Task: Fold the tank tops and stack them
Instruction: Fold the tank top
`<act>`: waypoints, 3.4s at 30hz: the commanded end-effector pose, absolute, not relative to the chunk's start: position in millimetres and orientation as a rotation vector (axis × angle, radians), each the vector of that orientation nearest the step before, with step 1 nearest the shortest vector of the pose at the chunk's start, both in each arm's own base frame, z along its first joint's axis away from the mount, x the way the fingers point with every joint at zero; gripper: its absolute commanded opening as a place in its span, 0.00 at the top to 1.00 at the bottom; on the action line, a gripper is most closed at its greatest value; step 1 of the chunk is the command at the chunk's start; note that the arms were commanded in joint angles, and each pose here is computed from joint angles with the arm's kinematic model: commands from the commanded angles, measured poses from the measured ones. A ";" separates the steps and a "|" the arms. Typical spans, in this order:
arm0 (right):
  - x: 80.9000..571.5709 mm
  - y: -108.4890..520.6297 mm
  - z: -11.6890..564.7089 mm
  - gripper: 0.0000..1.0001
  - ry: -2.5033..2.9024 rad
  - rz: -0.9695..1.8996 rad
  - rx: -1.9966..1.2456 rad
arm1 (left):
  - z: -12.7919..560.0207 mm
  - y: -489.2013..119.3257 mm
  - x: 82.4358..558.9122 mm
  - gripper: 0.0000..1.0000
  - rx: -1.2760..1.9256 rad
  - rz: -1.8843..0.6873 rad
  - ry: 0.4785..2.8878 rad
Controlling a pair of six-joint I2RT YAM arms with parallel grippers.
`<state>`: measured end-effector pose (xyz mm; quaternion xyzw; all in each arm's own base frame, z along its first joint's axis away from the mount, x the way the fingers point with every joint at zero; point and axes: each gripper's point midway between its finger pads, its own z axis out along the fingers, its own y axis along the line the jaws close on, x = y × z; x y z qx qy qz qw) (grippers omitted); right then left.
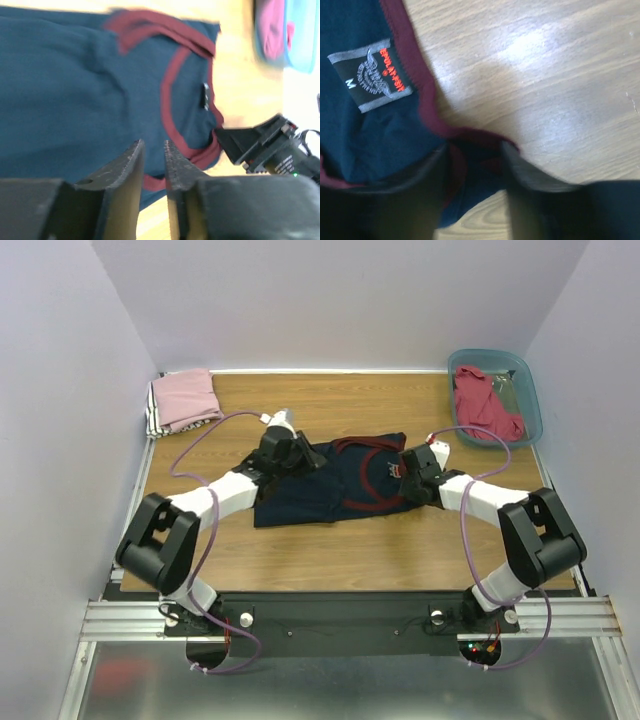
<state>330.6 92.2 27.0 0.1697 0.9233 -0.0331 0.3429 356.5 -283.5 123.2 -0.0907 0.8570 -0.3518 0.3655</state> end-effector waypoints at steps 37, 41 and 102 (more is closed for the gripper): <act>255.4 488.0 123.9 0.41 2.208 0.386 -0.402 | 96.0 -78.6 446.3 0.50 -0.502 -0.579 2.285; 257.5 506.1 109.0 0.42 2.203 0.363 -0.431 | 104.4 -65.7 445.8 0.50 -0.516 -0.562 2.259; 179.2 440.2 52.8 0.56 2.346 0.280 -0.667 | 31.4 -93.7 356.8 0.52 -0.753 -0.501 2.285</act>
